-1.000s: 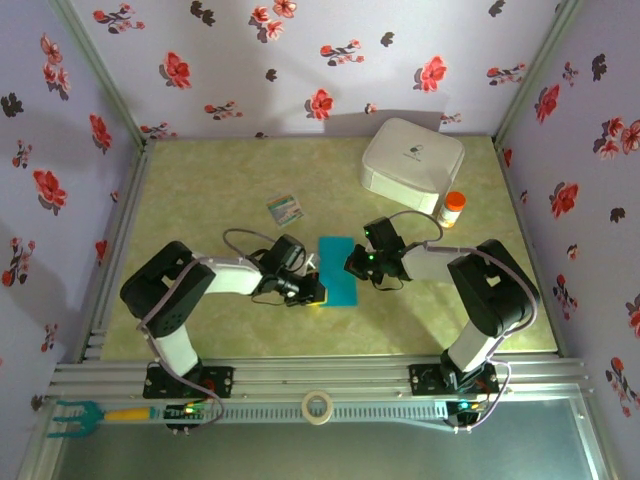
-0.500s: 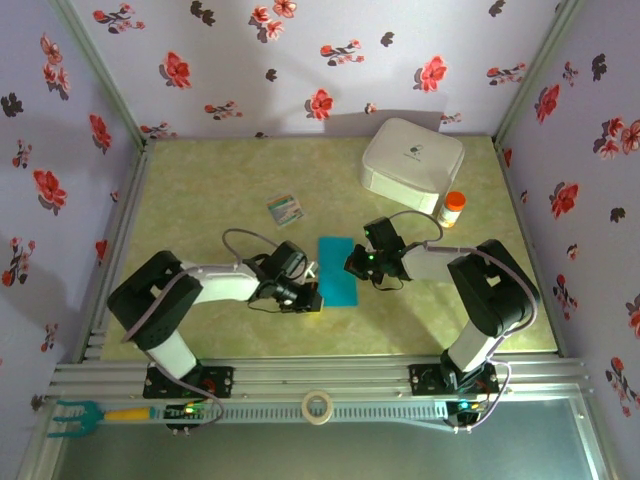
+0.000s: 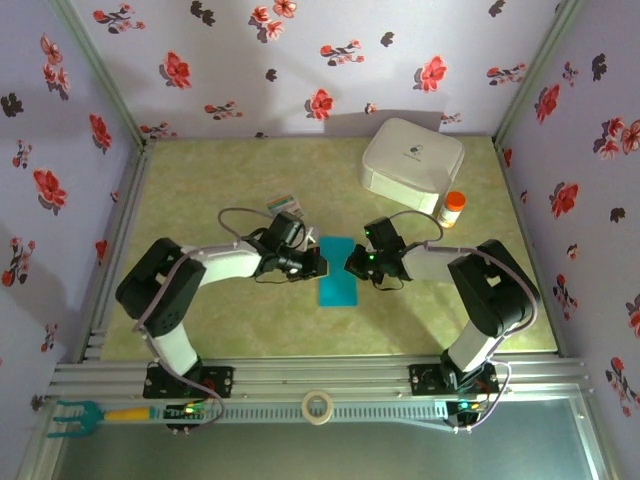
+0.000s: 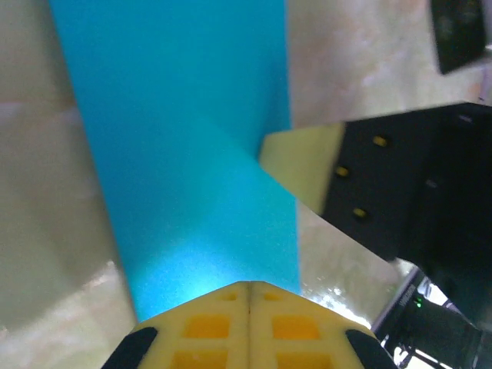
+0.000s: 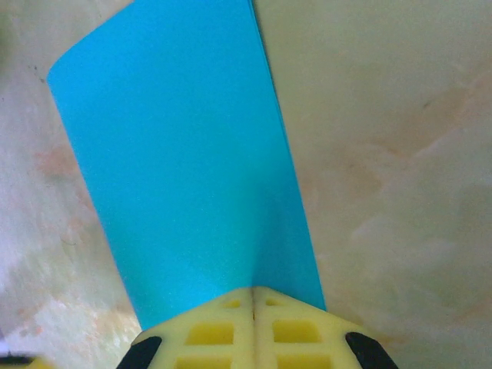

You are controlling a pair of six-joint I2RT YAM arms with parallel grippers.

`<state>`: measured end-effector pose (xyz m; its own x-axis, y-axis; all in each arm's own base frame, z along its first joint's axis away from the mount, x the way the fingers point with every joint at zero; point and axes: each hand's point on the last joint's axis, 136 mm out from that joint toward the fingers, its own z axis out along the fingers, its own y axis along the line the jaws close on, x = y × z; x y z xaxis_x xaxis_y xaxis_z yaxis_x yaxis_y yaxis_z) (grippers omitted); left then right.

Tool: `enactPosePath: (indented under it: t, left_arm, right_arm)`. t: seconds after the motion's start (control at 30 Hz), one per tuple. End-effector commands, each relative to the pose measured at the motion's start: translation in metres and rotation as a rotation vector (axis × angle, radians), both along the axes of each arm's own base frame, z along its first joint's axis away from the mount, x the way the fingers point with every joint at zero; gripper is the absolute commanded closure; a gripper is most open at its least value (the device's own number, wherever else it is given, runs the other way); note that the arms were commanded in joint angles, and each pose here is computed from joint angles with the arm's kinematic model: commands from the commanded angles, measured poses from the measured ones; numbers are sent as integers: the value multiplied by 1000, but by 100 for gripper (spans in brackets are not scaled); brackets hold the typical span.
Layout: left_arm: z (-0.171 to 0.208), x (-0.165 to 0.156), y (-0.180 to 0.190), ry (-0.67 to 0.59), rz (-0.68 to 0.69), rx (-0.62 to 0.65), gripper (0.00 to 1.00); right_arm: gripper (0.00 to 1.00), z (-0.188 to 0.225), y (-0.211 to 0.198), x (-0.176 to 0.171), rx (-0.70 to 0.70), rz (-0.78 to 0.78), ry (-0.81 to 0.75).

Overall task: Fold a paper plane with a square sheet of paper (pick it up from the middle)
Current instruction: First fold the square sheet of paper in half at the center of the table.

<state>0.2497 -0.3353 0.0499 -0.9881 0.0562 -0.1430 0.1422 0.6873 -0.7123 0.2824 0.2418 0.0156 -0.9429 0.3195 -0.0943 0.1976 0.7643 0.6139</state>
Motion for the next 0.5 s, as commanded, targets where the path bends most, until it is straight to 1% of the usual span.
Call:
enactPosePath:
  t: [0.0, 0.1, 0.2, 0.27, 0.37, 0.47]
  left_arm:
    - [-9, -2, -7, 52, -11, -15, 98]
    - [-29, -11, 1, 95, -12, 20, 97]
    - [-49, -22, 16, 129, -1, 84, 97]
    - [-56, -26, 24, 138, 8, 114, 97]
    - [-46, -23, 23, 126, 26, 107, 97]
    - [-16, -7, 10, 79, 35, 54, 97]
  right_arm:
    - [100, -37, -36, -28, -156, -49, 126]
    - [100, -36, -36, -28, -155, -48, 126]
    - [100, -36, -35, -27, -154, -48, 124]
    - [100, -36, -35, -27, -153, -47, 125]
    - [100, -35, -35, -27, -156, -38, 122]
    - [100, -33, -33, -26, -154, -21, 117]
